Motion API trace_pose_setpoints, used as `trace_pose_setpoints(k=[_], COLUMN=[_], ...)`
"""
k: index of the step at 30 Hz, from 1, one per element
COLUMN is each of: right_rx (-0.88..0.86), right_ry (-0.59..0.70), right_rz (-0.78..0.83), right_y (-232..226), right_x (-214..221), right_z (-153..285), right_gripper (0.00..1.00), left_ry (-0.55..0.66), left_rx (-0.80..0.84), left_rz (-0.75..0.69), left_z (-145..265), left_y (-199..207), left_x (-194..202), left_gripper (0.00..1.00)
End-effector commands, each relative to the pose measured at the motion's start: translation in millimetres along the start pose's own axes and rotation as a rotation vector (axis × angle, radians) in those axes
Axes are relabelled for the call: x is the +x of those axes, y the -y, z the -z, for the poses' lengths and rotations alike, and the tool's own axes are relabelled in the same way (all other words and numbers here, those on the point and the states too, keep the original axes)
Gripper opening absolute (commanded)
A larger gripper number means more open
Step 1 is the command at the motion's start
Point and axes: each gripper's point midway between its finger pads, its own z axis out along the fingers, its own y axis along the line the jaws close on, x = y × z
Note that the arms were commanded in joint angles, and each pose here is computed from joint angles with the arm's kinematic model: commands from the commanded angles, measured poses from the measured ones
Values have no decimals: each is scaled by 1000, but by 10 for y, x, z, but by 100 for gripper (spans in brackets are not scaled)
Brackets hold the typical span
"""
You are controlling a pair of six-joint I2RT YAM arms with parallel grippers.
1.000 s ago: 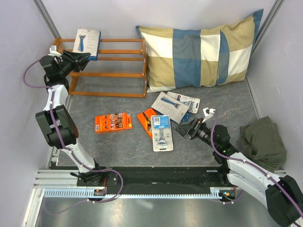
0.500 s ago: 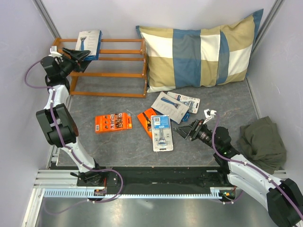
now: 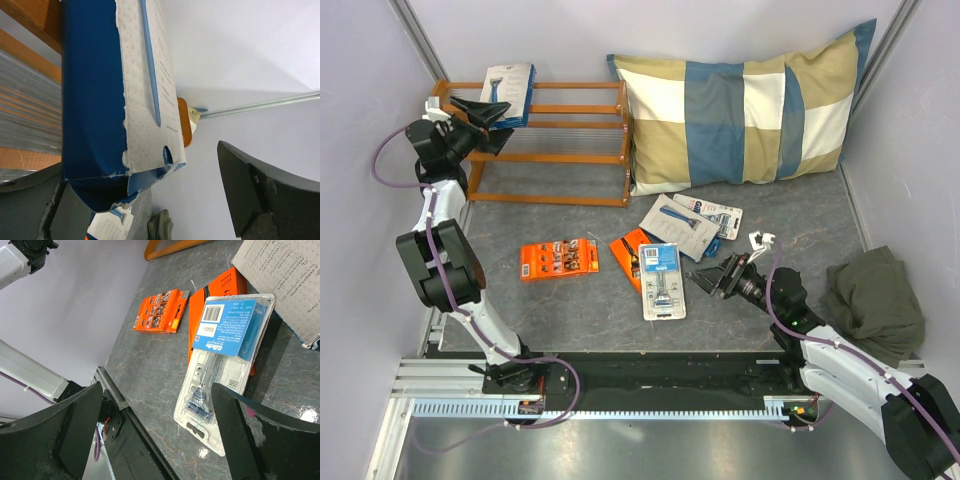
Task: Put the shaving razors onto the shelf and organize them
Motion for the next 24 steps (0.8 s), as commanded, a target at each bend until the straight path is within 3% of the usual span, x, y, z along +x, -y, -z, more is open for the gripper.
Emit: trace_pose_setpoints(k=[1,15,24], right_rx=[-41,-36,-7], right_ry=[10,7,8], right_rz=[28,30,33], right_y=[-71,-25,55], right_x=[-16,28,51], right_z=[8,32,40], right_gripper=[98,98,98], left_ry=[8,1,-10], left_rx=[41,77,6], left_rz=[-103,-178,-161], left_z=[123,499,1010], left_y=[246,384,219], left_x=[15,395,1062], left_gripper=[100,100,100])
